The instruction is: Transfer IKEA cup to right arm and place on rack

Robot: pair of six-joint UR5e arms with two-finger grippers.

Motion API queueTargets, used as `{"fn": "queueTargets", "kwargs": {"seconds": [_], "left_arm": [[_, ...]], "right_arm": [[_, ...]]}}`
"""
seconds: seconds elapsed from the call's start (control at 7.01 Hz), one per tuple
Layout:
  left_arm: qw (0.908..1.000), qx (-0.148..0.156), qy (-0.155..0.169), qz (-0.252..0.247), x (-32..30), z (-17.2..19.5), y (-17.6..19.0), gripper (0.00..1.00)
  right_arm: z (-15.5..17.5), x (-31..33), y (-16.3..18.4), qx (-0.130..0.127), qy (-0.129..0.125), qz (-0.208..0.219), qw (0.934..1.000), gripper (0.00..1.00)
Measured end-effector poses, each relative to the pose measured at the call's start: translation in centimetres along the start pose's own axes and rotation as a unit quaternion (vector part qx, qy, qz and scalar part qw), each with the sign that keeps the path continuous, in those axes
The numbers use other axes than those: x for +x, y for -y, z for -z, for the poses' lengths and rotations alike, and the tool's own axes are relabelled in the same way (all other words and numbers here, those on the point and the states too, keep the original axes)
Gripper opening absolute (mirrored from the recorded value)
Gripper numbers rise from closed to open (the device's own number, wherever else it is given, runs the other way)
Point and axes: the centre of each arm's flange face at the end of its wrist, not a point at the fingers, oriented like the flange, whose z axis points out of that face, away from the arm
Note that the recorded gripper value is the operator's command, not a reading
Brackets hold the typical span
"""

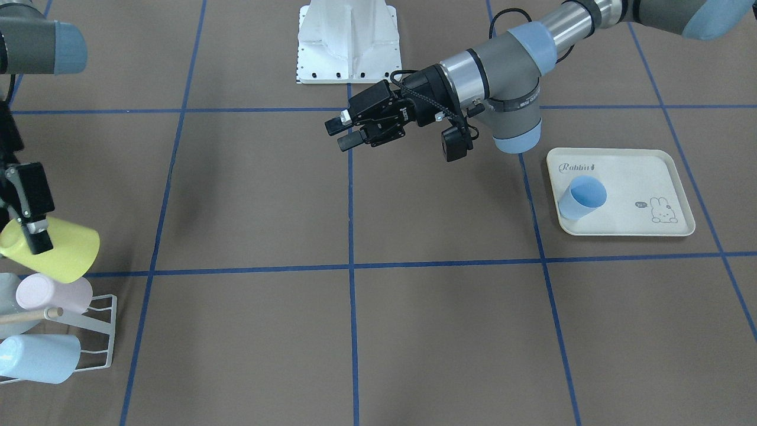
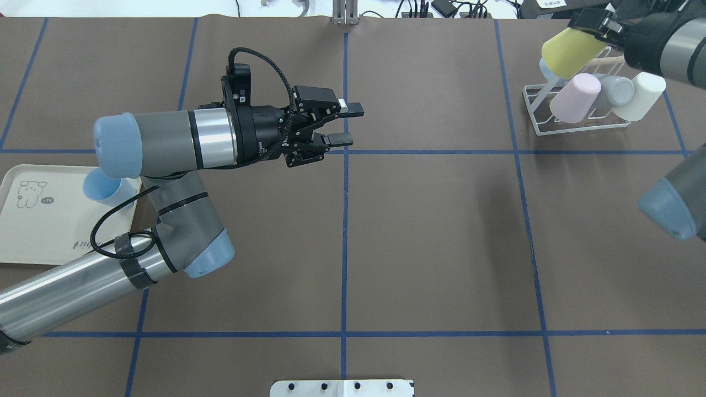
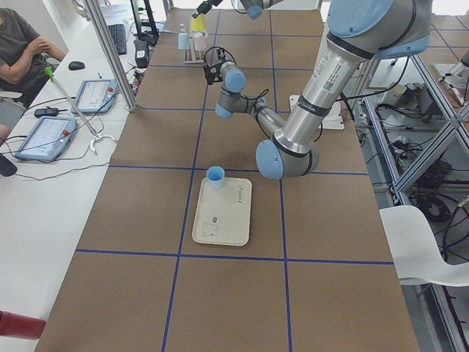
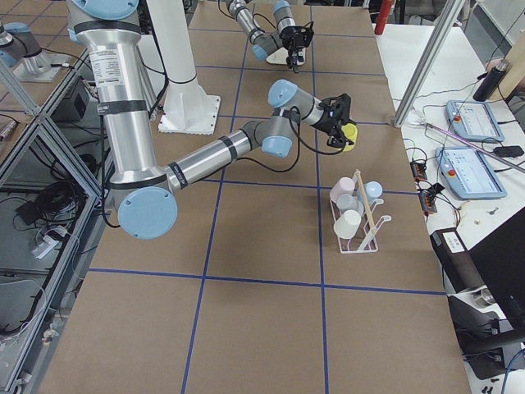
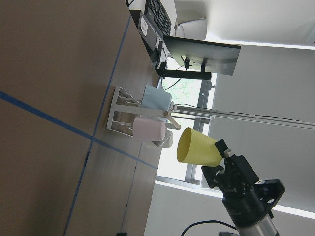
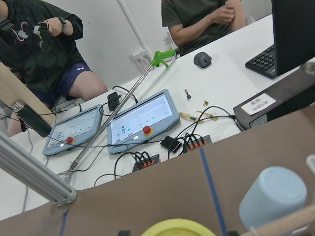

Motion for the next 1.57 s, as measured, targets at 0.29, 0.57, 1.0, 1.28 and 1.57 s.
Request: {"fn": "queueTargets", "kwargs": {"seconds": [0.29,0.57,1.0,1.28,1.57], "left_arm": [[1.0,0.002,0.005,-0.002,-0.2,-0.2,0.0,0.69],[1.0,0.002,0.008,-0.001,-0.4,-0.3,-0.1,0.69],[0.9999,0.007,0.012,0.001,-0.5,-0.5,0.0,0.69],[0.9999,0.012,0.012,0.002,-0.4,-0.7,0.0,0.69],[0.9999,0.012,0.011,0.002,-0.3,-0.8,0.0,0.69]], "right_arm": [[-3.9,2.2,5.6,0.011,-0.054,0.044,0.9975,0.0],[-7.8,4.8,6.8,-0.001,-0.088,0.061,0.9943,0.0],[-10.8,7.3,6.4,-0.012,-0.105,0.071,0.9919,0.0],[-12.4,7.4,6.7,-0.016,-0.114,0.073,0.9907,0.0],[-13.1,8.3,6.5,-0.02,-0.123,0.072,0.9896,0.0]]}}
